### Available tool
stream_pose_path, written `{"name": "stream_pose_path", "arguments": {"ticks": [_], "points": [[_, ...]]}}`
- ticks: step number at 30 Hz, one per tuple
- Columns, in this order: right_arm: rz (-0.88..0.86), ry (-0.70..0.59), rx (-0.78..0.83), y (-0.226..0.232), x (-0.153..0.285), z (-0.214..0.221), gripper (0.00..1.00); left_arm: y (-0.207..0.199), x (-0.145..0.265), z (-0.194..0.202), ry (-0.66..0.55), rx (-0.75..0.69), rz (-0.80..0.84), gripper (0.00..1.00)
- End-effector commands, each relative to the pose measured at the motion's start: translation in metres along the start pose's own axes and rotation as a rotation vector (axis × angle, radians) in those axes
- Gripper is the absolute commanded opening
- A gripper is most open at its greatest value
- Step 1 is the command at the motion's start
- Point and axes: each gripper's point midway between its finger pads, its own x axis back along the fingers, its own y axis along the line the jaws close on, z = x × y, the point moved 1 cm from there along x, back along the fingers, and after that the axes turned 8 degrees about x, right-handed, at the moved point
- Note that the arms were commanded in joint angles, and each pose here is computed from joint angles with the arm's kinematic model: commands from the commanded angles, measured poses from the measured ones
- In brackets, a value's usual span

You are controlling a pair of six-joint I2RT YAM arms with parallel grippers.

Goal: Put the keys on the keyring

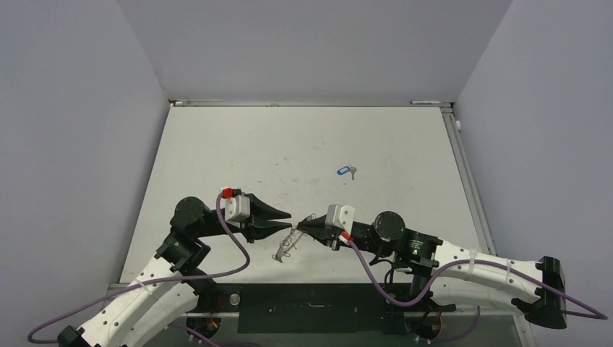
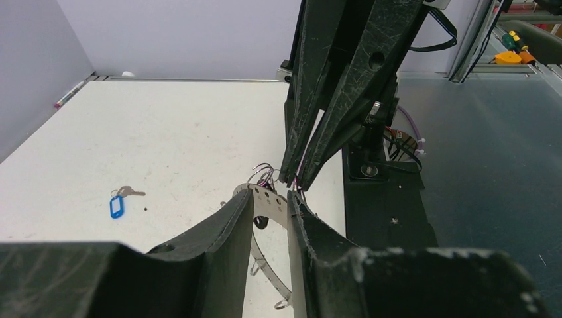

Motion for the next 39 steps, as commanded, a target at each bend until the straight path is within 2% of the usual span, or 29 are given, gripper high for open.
{"name": "stream_pose_path", "arguments": {"ticks": [1,6,10,13,23,32,39], "points": [[0.034,-0.138,0.016,-0.017,-0.003,-0.049,0.05,-0.007,-0.002,-0.002,-0.007,-0.012,0.038,0.23],[0.034,-0.141,0.017,-0.017,-0.004,-0.050,0.05,-0.007,-0.002,-0.001,-0.004,-0.005,0.041,0.23],[0.043,-0.126,0.020,-0.018,-0.006,-0.046,0.05,-0.009,-0.001,-0.004,-0.017,-0.011,0.039,0.34],[0.046,-0.118,0.019,-0.019,-0.007,-0.044,0.05,-0.009,0.000,-0.005,-0.025,-0.016,0.031,0.35],[0.075,-0.114,0.027,-0.024,-0.005,-0.045,0.05,-0.014,0.002,-0.011,-0.039,-0.016,0.042,0.33],[0.069,-0.093,0.028,-0.023,-0.007,-0.041,0.05,-0.014,0.006,-0.025,-0.110,-0.016,0.033,0.33],[0.064,-0.110,0.031,-0.023,-0.006,-0.047,0.05,-0.006,0.004,-0.018,-0.081,-0.001,0.010,0.29]]}}
